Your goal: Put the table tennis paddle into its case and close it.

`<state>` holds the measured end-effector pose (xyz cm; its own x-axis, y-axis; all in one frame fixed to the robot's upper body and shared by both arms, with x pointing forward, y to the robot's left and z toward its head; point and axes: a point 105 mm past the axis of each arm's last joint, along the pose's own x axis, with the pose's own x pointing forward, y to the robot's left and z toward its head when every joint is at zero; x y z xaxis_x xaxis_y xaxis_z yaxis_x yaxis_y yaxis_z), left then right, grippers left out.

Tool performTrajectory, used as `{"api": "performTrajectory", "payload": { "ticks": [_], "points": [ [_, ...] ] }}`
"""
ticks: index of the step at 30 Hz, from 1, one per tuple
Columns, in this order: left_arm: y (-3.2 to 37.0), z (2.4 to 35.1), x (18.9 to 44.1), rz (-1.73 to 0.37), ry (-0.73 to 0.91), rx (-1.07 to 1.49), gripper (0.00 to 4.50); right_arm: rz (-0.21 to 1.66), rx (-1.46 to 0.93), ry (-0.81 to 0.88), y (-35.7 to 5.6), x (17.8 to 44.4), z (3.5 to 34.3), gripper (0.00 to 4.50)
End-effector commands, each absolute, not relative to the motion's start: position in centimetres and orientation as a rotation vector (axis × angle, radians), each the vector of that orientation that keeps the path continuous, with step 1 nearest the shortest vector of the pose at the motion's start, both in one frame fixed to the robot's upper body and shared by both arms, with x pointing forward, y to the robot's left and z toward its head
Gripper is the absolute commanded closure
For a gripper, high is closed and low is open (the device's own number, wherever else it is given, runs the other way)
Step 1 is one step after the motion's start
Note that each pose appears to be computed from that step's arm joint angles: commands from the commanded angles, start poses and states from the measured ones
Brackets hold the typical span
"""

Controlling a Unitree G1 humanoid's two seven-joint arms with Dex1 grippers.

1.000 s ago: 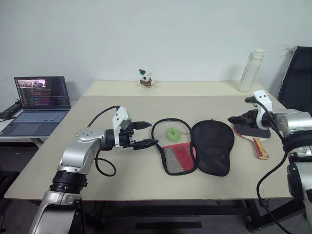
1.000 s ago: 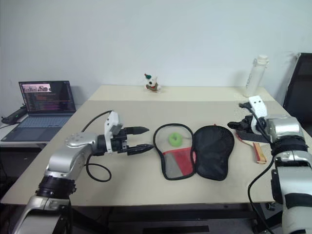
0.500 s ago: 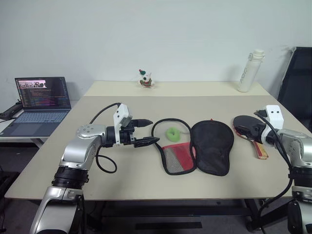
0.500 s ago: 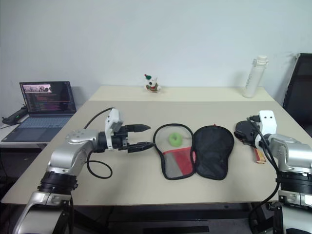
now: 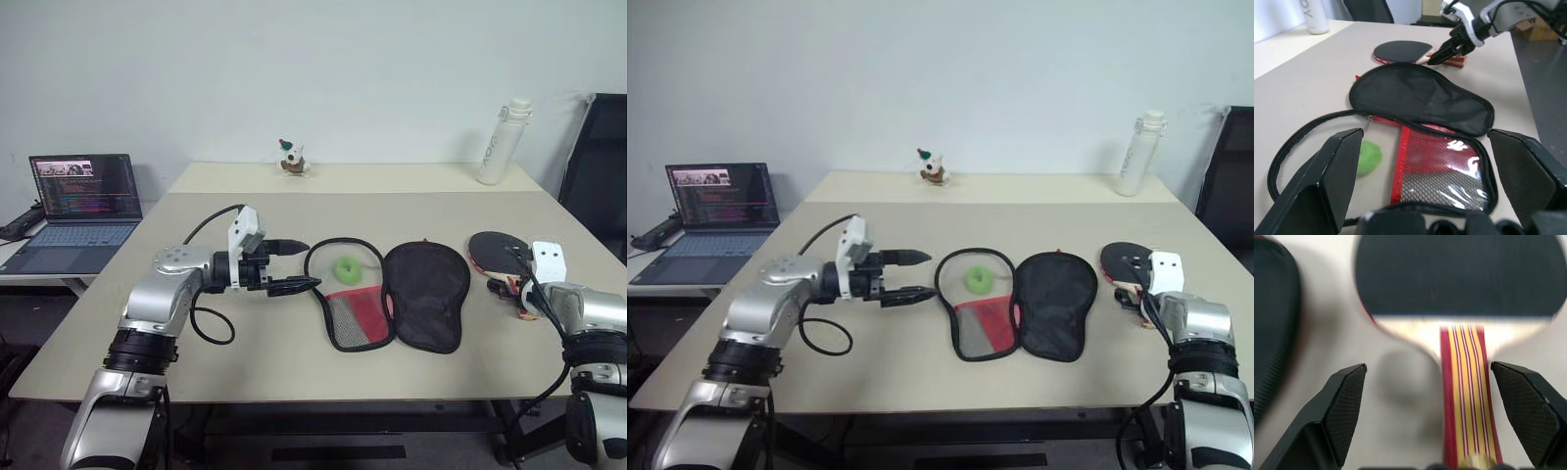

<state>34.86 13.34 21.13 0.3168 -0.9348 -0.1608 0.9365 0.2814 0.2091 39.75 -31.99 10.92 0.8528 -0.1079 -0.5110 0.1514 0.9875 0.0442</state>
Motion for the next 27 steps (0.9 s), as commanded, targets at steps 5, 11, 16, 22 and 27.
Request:
{"api": "performTrajectory", "payload": {
  "ticks": [5, 11, 16, 22, 27],
  "points": [
    [12.9, 23.5, 34.6, -1.258, -0.079, 0.330, 0.05, -0.147, 0.041, 0.496, -32.4, 40.8, 11.4, 0.02],
    [13.0, 23.4, 34.6, -1.249, -0.083, 0.329, 0.05, -0.173, 0.043, 0.490, -32.4, 41.2, 10.9, 1.55],
    [13.3, 23.5, 34.5, -1.244, -0.083, 0.327, 0.05, -0.260, 0.038, 0.433, -33.5, 41.4, 11.7, 3.21],
    [13.5, 23.2, 34.0, -1.248, -0.087, 0.315, 0.05, -0.333, -0.009, 0.240, -34.1, 41.6, 18.0, 3.38],
    [13.8, 22.8, 33.9, -1.248, -0.070, 0.316, 0.05, -0.216, 0.053, 0.163, -29.2, 39.9, 21.8, 3.38]
  ]
}}
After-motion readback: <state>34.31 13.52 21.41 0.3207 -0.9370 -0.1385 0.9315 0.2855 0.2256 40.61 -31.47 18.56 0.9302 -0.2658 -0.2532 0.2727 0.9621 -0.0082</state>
